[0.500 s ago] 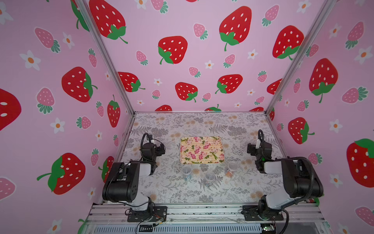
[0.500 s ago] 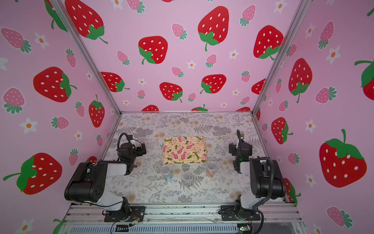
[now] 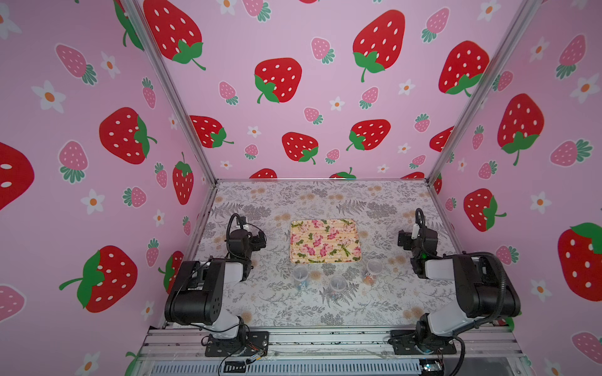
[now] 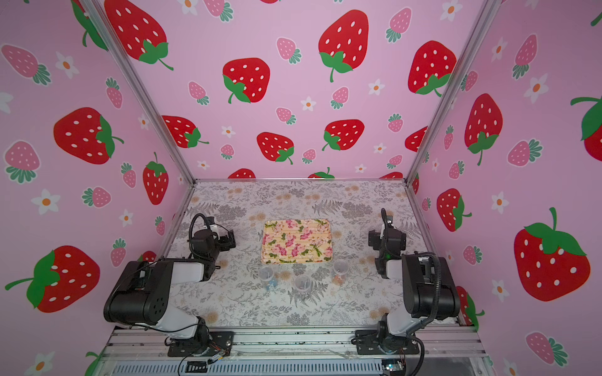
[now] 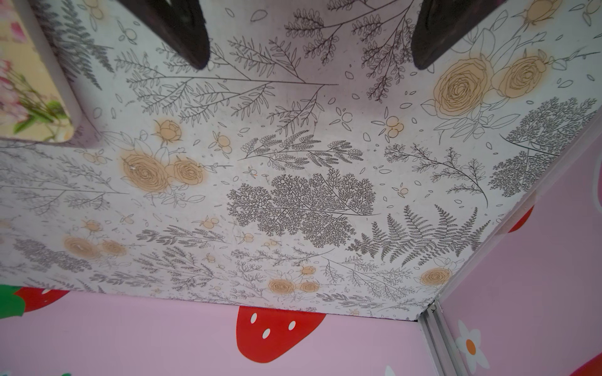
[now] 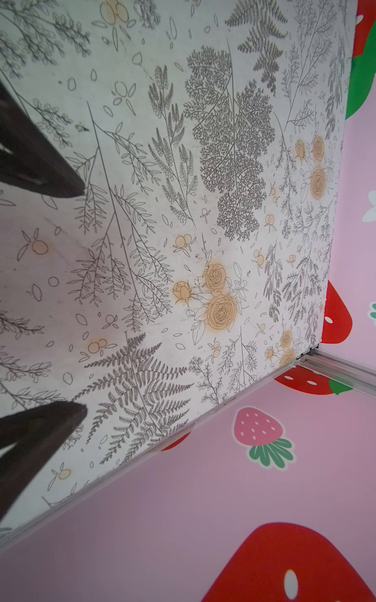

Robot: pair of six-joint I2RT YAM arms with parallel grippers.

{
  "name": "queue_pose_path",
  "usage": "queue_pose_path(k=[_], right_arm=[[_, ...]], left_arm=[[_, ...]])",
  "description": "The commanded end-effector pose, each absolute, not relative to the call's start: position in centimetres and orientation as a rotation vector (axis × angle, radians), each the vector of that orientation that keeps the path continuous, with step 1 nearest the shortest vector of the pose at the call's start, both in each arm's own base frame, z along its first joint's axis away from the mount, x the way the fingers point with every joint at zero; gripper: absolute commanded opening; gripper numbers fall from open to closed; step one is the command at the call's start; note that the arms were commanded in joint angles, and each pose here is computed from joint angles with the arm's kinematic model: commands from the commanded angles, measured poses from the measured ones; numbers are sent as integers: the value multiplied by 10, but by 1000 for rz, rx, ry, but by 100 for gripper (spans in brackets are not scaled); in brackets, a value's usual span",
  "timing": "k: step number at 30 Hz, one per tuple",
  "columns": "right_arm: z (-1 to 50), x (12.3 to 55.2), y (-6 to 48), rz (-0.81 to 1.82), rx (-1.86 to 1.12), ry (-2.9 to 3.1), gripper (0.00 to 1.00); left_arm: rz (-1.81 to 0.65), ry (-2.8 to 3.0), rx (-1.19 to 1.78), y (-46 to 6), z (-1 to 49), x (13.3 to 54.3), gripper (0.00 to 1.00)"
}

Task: Pour the candies out of the jar
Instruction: Pick up the jar from the center of the board.

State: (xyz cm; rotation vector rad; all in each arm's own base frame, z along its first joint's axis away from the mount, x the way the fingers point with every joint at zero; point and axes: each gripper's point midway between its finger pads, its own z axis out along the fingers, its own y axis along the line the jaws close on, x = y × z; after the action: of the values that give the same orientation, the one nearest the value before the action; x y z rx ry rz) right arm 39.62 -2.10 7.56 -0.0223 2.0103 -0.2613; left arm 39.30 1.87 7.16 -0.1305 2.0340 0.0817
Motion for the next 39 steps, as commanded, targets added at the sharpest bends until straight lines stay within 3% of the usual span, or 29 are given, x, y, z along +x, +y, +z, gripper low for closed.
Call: queue_pose_path(k=[1,18,23,29,39], right_arm=[[83,403,-20,-266,-24,1987,99],[85,401,-20,-264,-23,1978,99],[139,387,-17,-264,17,2046,99],[190,339,10,-124,43,2165,99],[169,246,68,106,12,2546,99]], left_arm=[[74,2000,-116,18,84,403,99],[74,1990,-115,18,86,402,99],[136,2102,-239,31,121,396,99],[-72,2155,-133,-24,181,379,99],[-290,2136,171,-133,206,340,99]])
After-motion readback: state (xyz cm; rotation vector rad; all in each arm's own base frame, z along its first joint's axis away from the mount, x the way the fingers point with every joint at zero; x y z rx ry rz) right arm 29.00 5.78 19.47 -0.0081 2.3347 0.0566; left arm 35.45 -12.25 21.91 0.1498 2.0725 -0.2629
